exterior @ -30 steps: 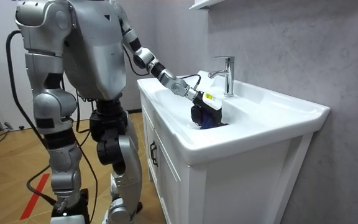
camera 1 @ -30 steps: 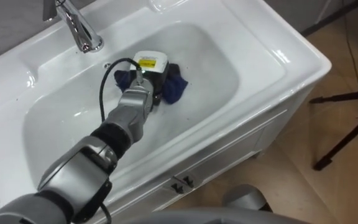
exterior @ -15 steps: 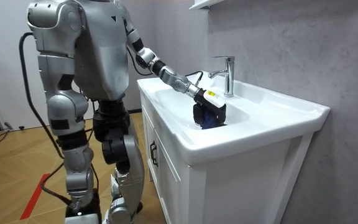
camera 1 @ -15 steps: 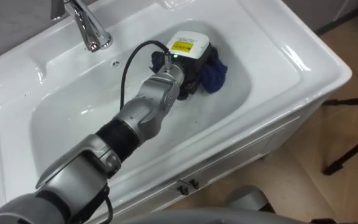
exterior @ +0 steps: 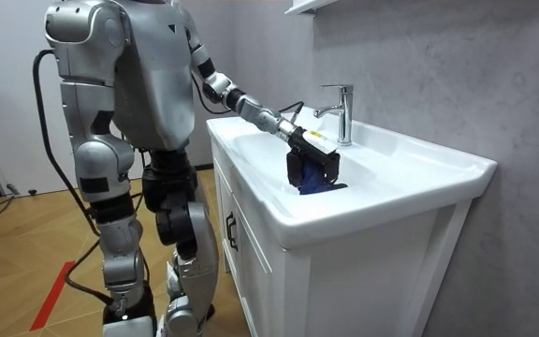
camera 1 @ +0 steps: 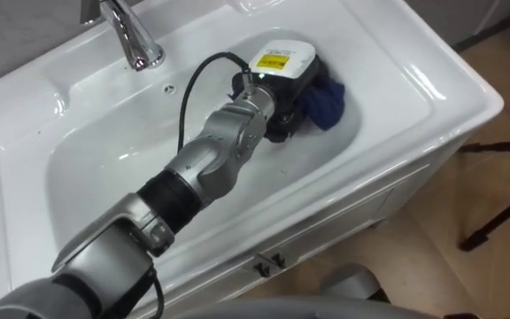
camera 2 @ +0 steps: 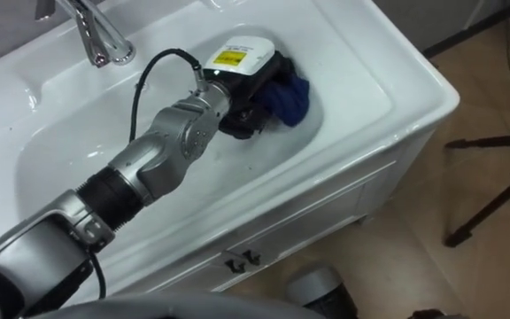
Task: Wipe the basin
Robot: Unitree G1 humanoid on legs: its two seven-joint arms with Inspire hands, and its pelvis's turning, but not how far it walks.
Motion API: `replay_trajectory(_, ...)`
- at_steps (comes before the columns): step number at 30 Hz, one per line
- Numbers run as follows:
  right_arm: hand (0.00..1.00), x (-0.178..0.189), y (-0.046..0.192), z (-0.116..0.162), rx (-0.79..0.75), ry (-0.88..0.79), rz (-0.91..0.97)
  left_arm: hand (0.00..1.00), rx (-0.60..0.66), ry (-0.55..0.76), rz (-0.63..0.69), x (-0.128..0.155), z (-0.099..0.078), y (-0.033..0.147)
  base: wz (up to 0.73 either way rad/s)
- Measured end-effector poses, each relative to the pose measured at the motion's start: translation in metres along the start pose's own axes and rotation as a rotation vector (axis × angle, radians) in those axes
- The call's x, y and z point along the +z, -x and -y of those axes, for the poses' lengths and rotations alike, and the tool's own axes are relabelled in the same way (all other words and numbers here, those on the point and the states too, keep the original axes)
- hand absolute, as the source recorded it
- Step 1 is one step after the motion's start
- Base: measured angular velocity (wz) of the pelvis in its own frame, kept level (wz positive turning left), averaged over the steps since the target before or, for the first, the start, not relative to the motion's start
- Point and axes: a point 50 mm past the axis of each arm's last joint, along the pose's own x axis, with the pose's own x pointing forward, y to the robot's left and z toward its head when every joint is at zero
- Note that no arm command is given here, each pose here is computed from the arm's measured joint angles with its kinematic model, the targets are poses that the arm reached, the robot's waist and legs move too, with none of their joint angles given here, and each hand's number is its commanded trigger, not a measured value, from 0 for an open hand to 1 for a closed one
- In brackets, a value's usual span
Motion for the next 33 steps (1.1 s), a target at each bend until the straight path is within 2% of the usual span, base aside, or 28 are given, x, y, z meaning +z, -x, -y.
replay_trajectory(5,0.0,-0.004,-0.001,-0.008,0.022,-0.039,-0.021,1.0,-0.089,0.026,-0.079,-0.016,0.033,0.01,0.01)
replay_trajectory(6,0.0,-0.004,-0.001,-0.008,0.022,-0.042,-0.023,1.0,-0.123,0.044,-0.114,-0.023,0.044,0.015,-0.09)
replay_trajectory(11,0.0,-0.001,-0.002,-0.016,0.036,-0.096,-0.009,1.0,-0.171,0.095,-0.187,-0.039,0.064,0.028,-0.01)
replay_trajectory(18,0.0,-0.002,-0.003,-0.026,0.023,-0.152,-0.008,1.0,-0.18,0.165,-0.247,-0.054,0.078,0.042,-0.02)
replay_trajectory(28,0.0,-0.021,-0.004,-0.03,0.017,-0.241,-0.058,1.0,-0.164,0.139,-0.378,-0.084,0.091,0.063,-0.06)
replay_trajectory(31,0.0,-0.022,-0.004,-0.027,0.003,-0.282,-0.069,1.0,-0.169,0.074,-0.447,-0.106,0.091,0.077,0.01)
replay_trajectory(33,0.0,-0.022,-0.004,-0.023,-0.008,-0.295,-0.066,1.0,-0.184,0.017,-0.526,-0.13,0.093,0.092,-0.04)
